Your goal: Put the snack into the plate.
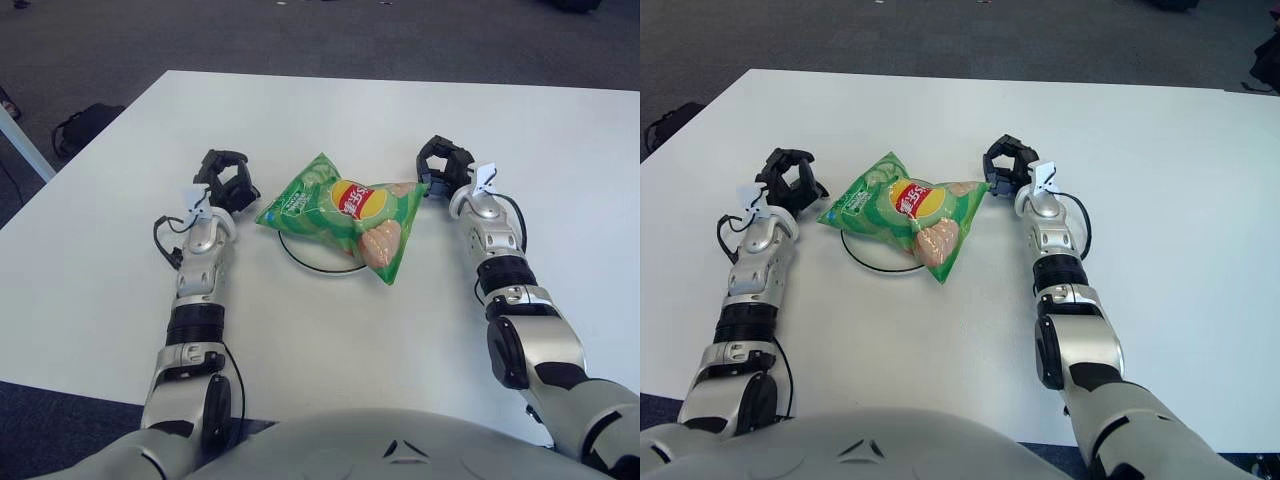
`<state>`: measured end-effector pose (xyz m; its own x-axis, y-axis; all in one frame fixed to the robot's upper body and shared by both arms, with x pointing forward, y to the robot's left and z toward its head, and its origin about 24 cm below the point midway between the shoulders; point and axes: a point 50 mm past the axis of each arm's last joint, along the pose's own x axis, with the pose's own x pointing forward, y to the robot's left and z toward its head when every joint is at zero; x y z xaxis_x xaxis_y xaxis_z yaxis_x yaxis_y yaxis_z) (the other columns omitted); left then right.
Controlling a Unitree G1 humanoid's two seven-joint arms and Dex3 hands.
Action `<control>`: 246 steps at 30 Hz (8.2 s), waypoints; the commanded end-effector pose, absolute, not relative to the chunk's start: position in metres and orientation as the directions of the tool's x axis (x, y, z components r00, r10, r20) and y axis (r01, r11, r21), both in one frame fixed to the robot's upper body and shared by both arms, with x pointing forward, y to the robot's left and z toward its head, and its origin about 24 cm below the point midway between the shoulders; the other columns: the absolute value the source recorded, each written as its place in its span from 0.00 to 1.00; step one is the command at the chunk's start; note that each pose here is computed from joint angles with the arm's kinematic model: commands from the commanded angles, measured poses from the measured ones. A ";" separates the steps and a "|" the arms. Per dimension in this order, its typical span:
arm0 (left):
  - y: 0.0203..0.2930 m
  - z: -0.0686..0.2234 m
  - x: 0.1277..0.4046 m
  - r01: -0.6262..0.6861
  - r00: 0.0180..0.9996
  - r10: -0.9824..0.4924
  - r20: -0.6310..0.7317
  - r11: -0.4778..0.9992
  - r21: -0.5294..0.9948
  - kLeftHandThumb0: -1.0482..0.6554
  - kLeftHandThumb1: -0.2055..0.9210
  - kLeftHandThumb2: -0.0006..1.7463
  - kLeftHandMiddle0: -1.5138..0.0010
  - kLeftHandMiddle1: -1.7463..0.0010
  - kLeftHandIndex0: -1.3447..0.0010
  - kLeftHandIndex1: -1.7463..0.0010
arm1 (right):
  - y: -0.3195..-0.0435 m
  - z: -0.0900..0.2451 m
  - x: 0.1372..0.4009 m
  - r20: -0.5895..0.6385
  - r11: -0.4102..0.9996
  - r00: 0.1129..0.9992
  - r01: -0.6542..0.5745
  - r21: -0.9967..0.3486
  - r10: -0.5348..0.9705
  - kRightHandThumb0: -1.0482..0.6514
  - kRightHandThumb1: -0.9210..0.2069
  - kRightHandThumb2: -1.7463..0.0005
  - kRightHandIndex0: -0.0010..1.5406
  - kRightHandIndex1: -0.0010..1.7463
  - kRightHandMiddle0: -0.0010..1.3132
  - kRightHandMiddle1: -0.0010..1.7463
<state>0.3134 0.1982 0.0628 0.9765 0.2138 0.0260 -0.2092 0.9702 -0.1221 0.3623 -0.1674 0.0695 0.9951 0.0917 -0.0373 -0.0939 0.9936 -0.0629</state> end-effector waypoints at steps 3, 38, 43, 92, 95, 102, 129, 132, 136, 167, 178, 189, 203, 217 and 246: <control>0.195 0.049 0.314 -0.153 0.988 0.153 -0.010 0.985 -0.075 0.36 0.63 0.62 0.25 0.00 0.65 0.00 | -0.165 0.047 0.352 -0.111 0.993 0.988 -0.111 -0.045 0.105 0.34 0.50 0.28 0.81 1.00 0.44 1.00; 0.190 0.065 0.319 -0.039 0.998 0.035 0.061 0.998 0.054 0.36 0.58 0.66 0.19 0.00 0.62 0.00 | -0.160 0.051 0.299 0.102 0.998 0.994 -0.016 -0.062 0.022 0.31 0.62 0.18 0.83 1.00 0.53 1.00; 0.191 0.067 0.321 -0.012 0.997 0.008 0.072 0.998 0.059 0.36 0.59 0.65 0.20 0.00 0.62 0.00 | -0.163 0.051 0.290 0.098 0.999 0.995 0.008 -0.053 -0.002 0.32 0.61 0.19 0.82 1.00 0.52 1.00; 0.181 0.078 0.309 -0.077 0.984 0.087 0.156 0.995 -0.066 0.36 0.60 0.64 0.23 0.00 0.63 0.00 | -0.184 0.047 0.270 -0.066 0.978 0.976 0.208 -0.004 -0.207 0.33 0.56 0.23 0.81 1.00 0.49 1.00; 0.182 0.078 0.308 -0.101 0.983 0.109 0.151 0.993 -0.057 0.36 0.59 0.65 0.22 0.00 0.63 0.00 | -0.185 0.047 0.270 -0.074 0.977 0.974 0.213 -0.006 -0.213 0.33 0.56 0.23 0.81 1.00 0.48 1.00; 0.182 0.078 0.307 -0.127 0.981 0.131 0.145 0.991 -0.034 0.36 0.58 0.66 0.22 0.00 0.62 0.00 | -0.187 0.047 0.272 -0.090 0.975 0.971 0.222 -0.008 -0.222 0.33 0.55 0.23 0.81 1.00 0.48 1.00; 0.184 0.078 0.299 -0.163 0.978 0.165 0.130 0.986 -0.029 0.35 0.56 0.68 0.23 0.00 0.61 0.00 | -0.191 0.048 0.271 -0.101 0.975 0.970 0.220 -0.019 -0.220 0.33 0.55 0.23 0.80 1.00 0.48 1.00; 0.184 0.078 0.299 -0.163 0.978 0.166 0.129 0.986 -0.031 0.35 0.56 0.68 0.23 0.00 0.61 0.00 | -0.191 0.048 0.271 -0.101 0.976 0.970 0.218 -0.024 -0.220 0.33 0.55 0.23 0.80 1.00 0.48 1.00; 0.185 0.078 0.298 -0.162 0.978 0.165 0.126 0.986 -0.031 0.35 0.56 0.68 0.23 0.00 0.61 0.00 | -0.191 0.048 0.272 -0.103 0.975 0.970 0.219 -0.030 -0.221 0.33 0.55 0.23 0.80 1.00 0.48 1.00; 0.187 0.076 0.299 -0.169 0.979 0.172 0.111 0.985 -0.037 0.35 0.57 0.67 0.24 0.00 0.61 0.00 | -0.191 0.048 0.273 -0.110 0.978 0.972 0.207 -0.025 -0.209 0.33 0.55 0.23 0.81 1.00 0.48 1.00; 0.188 0.076 0.299 -0.174 0.978 0.177 0.110 0.984 -0.037 0.35 0.56 0.67 0.23 0.00 0.61 0.00 | -0.190 0.048 0.273 -0.110 0.978 0.972 0.208 -0.020 -0.209 0.33 0.55 0.23 0.81 1.00 0.48 1.00; 0.188 0.076 0.299 -0.176 0.978 0.179 0.110 0.984 -0.037 0.35 0.56 0.68 0.23 0.00 0.61 0.00 | -0.190 0.048 0.273 -0.108 0.977 0.971 0.211 -0.012 -0.212 0.33 0.55 0.24 0.80 1.00 0.48 1.00; 0.188 0.075 0.299 -0.173 0.978 0.176 0.109 0.984 -0.037 0.35 0.55 0.68 0.23 0.00 0.60 0.00 | -0.190 0.049 0.272 -0.080 0.980 0.977 0.197 0.004 -0.196 0.33 0.55 0.24 0.80 1.00 0.48 1.00; 0.187 0.073 0.299 -0.181 0.977 0.185 0.104 0.982 -0.046 0.35 0.54 0.69 0.23 0.00 0.60 0.00 | -0.192 0.048 0.272 0.074 0.986 0.986 0.142 0.083 -0.148 0.32 0.60 0.20 0.82 1.00 0.52 1.00; 0.185 0.073 0.297 -0.188 0.976 0.192 0.101 0.981 -0.052 0.35 0.53 0.70 0.23 0.00 0.59 0.00 | -0.193 0.041 0.273 0.026 0.982 0.993 0.111 0.151 -0.116 0.31 0.61 0.19 0.82 1.00 0.52 1.00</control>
